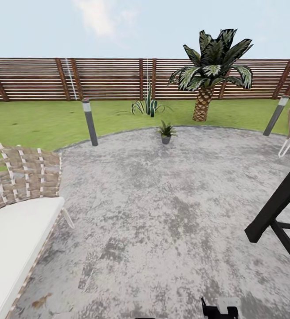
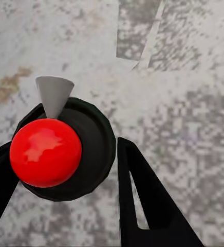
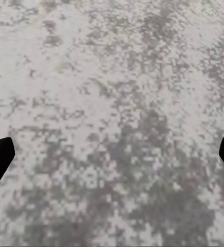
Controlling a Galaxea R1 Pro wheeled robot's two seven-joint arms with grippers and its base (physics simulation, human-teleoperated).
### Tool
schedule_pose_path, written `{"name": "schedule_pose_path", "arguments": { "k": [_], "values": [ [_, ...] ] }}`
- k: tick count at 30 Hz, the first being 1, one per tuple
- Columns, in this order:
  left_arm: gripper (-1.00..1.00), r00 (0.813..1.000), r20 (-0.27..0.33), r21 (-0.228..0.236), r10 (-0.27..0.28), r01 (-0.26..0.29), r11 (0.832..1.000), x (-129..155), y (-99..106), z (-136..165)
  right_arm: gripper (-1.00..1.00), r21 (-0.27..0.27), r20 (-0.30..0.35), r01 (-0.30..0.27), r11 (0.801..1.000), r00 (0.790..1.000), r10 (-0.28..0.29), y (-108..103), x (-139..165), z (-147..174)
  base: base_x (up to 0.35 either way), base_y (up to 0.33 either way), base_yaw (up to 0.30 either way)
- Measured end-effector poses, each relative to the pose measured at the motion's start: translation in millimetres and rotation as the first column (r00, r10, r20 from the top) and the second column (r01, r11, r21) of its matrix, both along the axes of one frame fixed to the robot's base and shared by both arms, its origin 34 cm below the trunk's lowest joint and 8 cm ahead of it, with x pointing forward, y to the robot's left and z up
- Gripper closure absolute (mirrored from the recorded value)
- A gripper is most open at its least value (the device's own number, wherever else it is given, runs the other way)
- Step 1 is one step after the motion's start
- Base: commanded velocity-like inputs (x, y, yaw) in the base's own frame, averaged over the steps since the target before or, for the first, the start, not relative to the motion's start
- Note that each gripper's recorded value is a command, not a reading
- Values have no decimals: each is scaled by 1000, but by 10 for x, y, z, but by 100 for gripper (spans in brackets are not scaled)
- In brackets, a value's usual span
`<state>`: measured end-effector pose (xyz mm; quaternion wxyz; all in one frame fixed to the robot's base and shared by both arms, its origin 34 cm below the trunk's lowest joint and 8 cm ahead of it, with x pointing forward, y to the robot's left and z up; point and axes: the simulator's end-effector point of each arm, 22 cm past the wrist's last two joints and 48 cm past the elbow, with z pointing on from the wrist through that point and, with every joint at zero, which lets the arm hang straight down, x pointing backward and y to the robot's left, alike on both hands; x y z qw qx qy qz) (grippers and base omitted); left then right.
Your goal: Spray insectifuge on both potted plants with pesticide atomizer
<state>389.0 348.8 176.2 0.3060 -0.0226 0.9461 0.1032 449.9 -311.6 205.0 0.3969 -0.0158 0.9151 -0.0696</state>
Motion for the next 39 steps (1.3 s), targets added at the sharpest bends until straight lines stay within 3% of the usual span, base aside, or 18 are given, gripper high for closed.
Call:
{"name": "schedule_pose_path", "arguments": {
  "k": [9,22,39],
  "values": [
    [100,1000,0,-1,0,0,1000,0,-9,-1,-100,2,1,-1,1000,1000,1,23,5,1,343,0,-13],
    [100,1000,0,-1,1,-1,1000,0,-4,-1,-100,3,1,0,1000,1000,0,24,4,0,343,0,-229],
    [100,1000,0,-1,-1,1,1000,0,-9,-1,-100,2,2,0,1000,1000,0,24,6,2,343,0,-6]
  ]
}}
